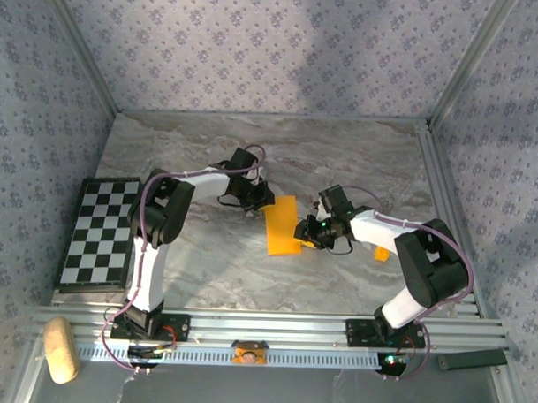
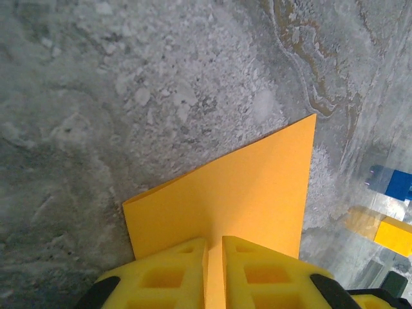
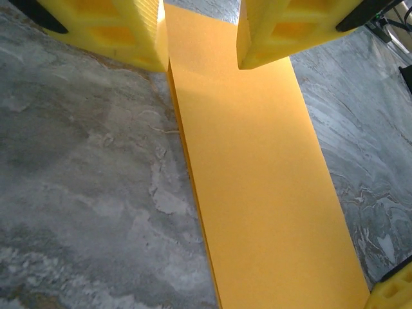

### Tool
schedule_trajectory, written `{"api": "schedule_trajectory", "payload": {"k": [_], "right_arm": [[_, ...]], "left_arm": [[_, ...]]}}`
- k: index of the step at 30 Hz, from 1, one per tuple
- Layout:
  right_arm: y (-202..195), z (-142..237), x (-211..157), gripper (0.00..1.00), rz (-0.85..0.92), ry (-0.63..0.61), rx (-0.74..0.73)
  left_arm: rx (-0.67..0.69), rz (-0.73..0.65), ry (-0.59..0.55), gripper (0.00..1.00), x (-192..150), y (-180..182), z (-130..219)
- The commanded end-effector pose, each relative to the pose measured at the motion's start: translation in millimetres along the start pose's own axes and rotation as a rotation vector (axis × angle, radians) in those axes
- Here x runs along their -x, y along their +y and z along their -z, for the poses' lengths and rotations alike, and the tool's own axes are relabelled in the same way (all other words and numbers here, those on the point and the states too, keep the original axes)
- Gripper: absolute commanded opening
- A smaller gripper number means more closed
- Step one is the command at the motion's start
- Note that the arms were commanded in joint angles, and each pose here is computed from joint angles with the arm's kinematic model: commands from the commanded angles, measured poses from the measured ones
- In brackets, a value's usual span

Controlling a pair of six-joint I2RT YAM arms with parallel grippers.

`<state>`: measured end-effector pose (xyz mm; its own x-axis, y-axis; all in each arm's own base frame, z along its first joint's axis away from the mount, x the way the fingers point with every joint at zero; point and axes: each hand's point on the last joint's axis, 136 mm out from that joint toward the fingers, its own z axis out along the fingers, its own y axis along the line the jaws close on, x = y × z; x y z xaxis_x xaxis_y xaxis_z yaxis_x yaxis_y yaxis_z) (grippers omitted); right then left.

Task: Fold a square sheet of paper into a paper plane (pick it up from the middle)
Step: Fold the triangle a second time at the center of the table.

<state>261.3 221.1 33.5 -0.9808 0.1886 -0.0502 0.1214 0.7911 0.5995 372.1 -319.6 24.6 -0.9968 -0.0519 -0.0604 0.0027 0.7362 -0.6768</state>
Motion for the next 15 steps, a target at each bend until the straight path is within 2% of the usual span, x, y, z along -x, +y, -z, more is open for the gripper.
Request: {"api": "schedule_trajectory", "payload": {"k": [1,9,15], "right_arm": [[-7.5,3.1,-9.0,0.36,-0.038,0.008,-0.024],[-5.8,2.6,-18.4,0.38,-0.047,0.041,0.002],[-2.5,-2.9,-18.7,0.35,-0.057,0.067,0.015]], "left_arm": [[0.033,0.014,0.029,0.14,-9.0,22.7,-7.1],[0.046,0.026,0.036,0.14,-16.7,32.4,-8.0],[0.047,0.02,0.036,0.14,-14.9,31.6,-8.0]]}}
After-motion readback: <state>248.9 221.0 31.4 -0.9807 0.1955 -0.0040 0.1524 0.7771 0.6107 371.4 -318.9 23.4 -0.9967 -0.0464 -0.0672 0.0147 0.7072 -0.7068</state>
